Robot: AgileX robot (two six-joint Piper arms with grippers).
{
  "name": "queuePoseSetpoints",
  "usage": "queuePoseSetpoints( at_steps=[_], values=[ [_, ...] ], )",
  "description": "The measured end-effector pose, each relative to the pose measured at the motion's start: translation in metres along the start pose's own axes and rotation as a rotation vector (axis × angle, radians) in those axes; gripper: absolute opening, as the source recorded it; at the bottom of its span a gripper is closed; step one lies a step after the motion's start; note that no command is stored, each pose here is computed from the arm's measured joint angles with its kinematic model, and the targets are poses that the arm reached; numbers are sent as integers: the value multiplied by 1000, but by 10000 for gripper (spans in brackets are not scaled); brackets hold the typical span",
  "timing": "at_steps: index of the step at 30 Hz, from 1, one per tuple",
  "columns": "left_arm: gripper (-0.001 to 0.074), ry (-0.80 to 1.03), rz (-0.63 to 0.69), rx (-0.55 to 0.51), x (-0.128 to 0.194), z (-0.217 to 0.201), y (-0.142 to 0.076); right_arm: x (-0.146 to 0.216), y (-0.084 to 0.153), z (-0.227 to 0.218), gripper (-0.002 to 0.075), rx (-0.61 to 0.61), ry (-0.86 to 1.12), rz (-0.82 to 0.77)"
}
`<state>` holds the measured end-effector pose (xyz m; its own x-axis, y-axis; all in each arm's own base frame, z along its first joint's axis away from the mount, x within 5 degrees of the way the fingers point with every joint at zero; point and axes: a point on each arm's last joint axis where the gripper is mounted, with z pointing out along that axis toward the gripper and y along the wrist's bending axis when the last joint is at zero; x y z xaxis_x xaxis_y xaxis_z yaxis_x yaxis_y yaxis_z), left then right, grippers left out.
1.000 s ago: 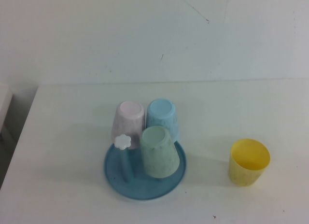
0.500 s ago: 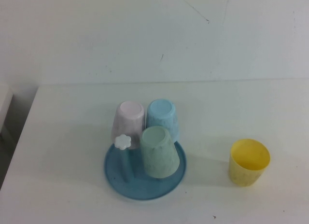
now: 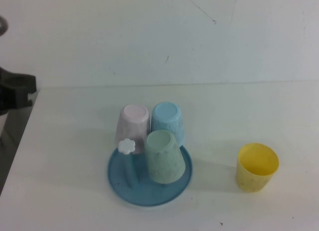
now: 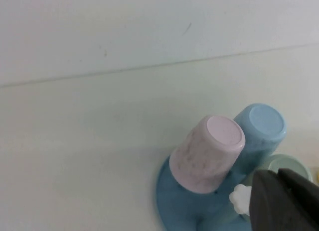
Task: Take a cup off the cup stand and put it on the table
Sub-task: Pick up the cup from the rack
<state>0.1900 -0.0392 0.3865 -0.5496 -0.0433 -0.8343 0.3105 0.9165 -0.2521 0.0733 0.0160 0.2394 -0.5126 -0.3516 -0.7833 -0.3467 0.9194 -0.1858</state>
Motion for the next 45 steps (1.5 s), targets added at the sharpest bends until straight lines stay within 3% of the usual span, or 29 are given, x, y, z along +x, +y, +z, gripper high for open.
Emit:
queuePoseSetpoints(
  at_steps=[7,19,23,26,29,34,45],
  values=[
    [-3,228,47,64,-31,55,6,0,0,2,-3,-8,16,2],
    [17,502,359,108,-23,142,-40,-1,-1,2,-3,0,6,2],
    [195,537,420,91,-19,159,-45,-2,-2,2,-3,9,-6,1],
    [441,562,361,59,-17,169,-44,-2,-2,2,-3,10,-8,1],
    [612,588,316,42,-15,180,-43,-2,-2,2,-3,12,-9,-1],
    [682,607,281,26,-15,197,-41,-2,-2,2,-3,12,-9,-1],
    [692,614,286,26,-11,223,-45,-2,-2,2,-3,14,-13,-1]
  ],
)
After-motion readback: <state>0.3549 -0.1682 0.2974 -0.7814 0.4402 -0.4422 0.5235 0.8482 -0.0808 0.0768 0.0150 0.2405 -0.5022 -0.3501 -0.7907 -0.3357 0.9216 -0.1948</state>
